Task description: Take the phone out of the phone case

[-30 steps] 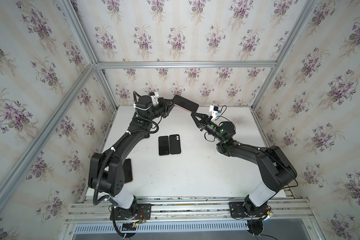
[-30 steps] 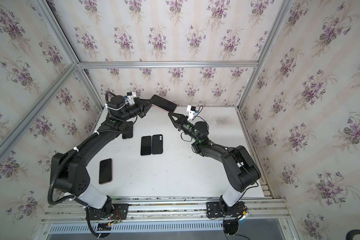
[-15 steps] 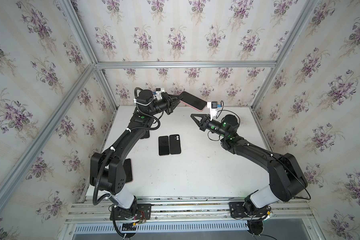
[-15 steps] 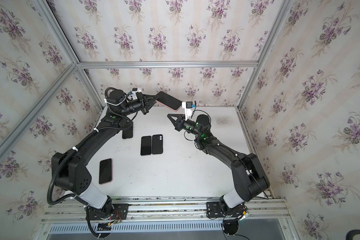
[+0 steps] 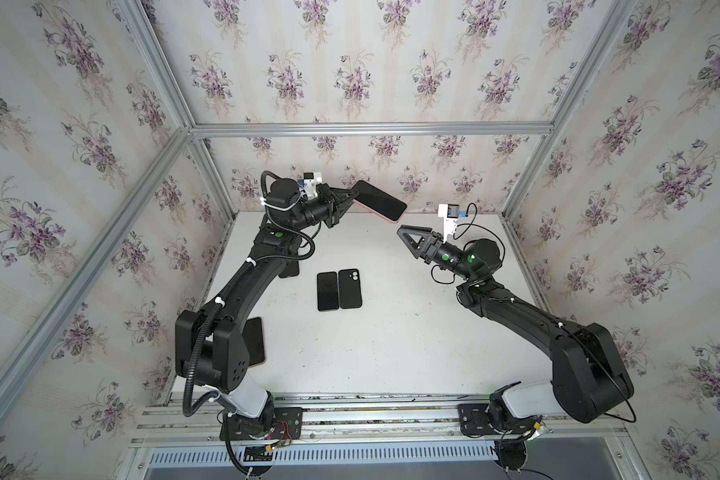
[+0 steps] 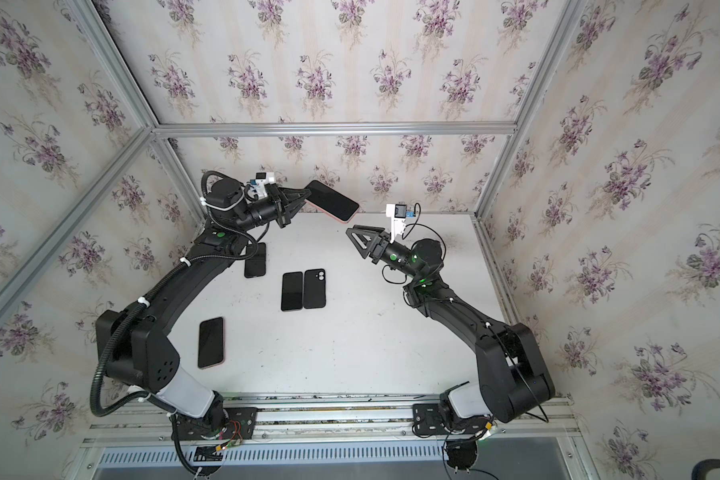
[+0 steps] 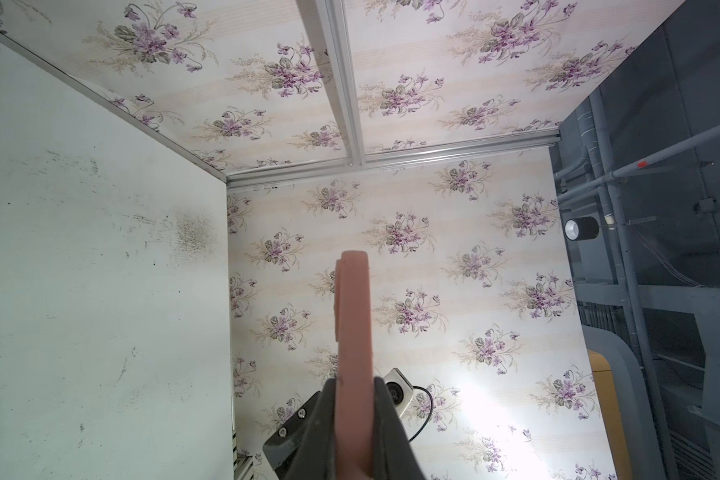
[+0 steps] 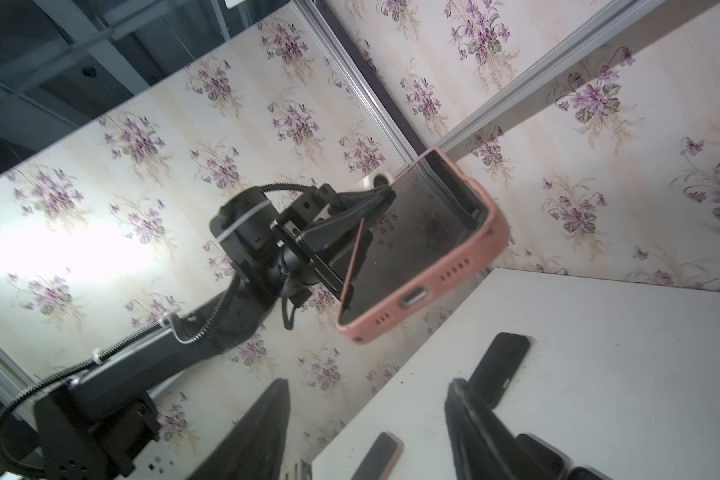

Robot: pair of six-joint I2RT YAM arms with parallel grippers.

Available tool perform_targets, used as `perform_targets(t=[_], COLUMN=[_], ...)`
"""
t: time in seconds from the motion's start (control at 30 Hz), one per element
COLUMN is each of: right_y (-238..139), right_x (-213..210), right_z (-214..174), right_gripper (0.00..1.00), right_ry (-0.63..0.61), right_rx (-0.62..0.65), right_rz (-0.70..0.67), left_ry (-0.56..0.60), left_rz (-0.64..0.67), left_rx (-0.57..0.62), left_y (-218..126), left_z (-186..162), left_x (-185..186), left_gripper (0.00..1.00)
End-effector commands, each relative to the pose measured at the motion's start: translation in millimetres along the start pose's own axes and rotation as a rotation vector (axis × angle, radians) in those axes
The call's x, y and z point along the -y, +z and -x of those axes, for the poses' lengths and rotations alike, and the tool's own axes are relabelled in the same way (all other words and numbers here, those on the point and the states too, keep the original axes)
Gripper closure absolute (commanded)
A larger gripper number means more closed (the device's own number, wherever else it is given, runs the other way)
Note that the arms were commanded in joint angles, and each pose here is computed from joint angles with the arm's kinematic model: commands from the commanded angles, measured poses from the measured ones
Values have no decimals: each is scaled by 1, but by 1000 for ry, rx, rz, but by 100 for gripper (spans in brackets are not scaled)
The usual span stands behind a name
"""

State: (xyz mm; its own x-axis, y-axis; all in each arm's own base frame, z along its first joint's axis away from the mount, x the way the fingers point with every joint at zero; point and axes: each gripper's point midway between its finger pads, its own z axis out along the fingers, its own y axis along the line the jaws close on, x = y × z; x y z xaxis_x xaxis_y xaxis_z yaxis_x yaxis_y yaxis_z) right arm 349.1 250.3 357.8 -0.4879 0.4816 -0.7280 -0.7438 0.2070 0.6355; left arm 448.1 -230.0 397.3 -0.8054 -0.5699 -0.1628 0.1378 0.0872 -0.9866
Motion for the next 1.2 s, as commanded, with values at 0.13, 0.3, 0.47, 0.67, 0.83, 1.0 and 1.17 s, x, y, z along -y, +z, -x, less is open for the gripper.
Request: perform_targets(t=[0.13, 0.3, 0.47, 0.67, 0.83, 1.0, 1.17], right_y=[9, 12, 16, 19, 23, 25, 26], right_x=[-19, -11, -12, -5, -5, -1, 1], right_z=[23, 28, 26, 15, 17, 15, 15], right_gripper=[49, 56, 62, 65, 69, 74, 84], right_ry=[205, 248, 250, 278, 276, 288, 286], right_rx=[110, 150, 128, 109, 113, 109, 108], right_rz=[135, 143, 154, 136, 139, 135, 134], left_ry=[96, 104, 92, 91, 88, 86, 78], left_rz=[-90, -97, -93, -90, -89, -89, -85], left_rx=[26, 29, 29, 32, 31, 31, 31], left_y=[-1, -3, -4, -4, -4, -3, -3], left_z=[4, 2, 1, 1, 0, 0, 0], left_x=[23, 22, 15, 12, 10, 10, 7], left_gripper=[100, 100, 100, 100, 100, 100, 100])
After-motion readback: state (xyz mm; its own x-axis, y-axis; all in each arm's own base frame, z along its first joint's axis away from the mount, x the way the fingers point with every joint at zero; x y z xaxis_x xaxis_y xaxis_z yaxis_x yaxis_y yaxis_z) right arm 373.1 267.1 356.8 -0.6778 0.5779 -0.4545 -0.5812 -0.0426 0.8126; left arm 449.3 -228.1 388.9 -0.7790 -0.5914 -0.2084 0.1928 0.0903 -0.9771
